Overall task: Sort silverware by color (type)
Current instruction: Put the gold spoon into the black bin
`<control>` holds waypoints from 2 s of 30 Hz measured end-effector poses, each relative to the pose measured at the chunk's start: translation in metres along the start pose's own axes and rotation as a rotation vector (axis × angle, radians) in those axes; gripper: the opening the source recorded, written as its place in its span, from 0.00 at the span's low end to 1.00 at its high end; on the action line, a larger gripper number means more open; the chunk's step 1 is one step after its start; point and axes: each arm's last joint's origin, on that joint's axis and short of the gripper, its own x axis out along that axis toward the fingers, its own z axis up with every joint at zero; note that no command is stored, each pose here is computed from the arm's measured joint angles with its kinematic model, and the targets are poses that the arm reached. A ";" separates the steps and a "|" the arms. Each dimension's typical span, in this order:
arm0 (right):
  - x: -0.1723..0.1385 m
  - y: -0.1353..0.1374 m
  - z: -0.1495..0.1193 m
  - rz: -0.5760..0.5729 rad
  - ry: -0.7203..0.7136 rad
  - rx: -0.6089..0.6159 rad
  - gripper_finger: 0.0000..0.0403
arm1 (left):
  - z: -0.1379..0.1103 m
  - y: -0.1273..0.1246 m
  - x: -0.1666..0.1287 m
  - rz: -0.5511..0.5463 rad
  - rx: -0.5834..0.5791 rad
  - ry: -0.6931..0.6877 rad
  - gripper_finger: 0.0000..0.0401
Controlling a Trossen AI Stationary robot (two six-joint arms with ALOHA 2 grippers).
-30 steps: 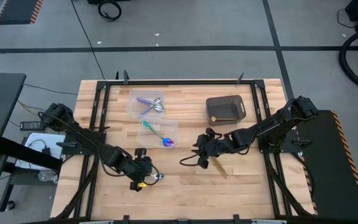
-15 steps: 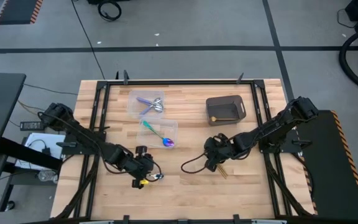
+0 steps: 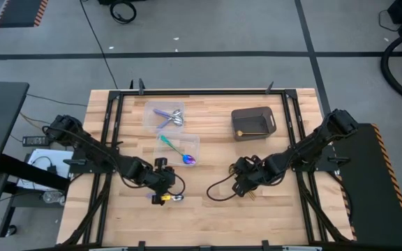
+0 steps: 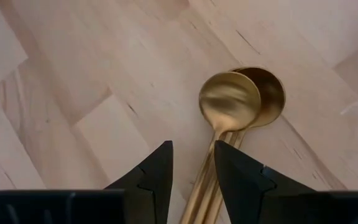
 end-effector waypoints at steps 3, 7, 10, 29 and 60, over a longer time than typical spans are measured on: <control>0.001 0.005 -0.001 -0.047 0.007 0.004 0.32 | 0.000 0.004 0.001 0.011 0.010 0.010 0.36; 0.016 0.010 -0.006 -0.171 0.071 -0.027 0.31 | 0.001 0.007 0.002 0.018 0.008 0.013 0.36; 0.022 0.010 -0.006 -0.222 0.088 -0.039 0.30 | 0.002 0.008 0.002 0.020 0.025 0.014 0.36; 0.019 0.013 -0.004 -0.168 0.096 -0.050 0.26 | 0.001 0.008 0.002 0.017 0.085 0.016 0.36; 0.038 0.027 -0.020 -0.089 0.158 -0.151 0.04 | 0.001 0.008 0.000 0.006 0.084 0.019 0.36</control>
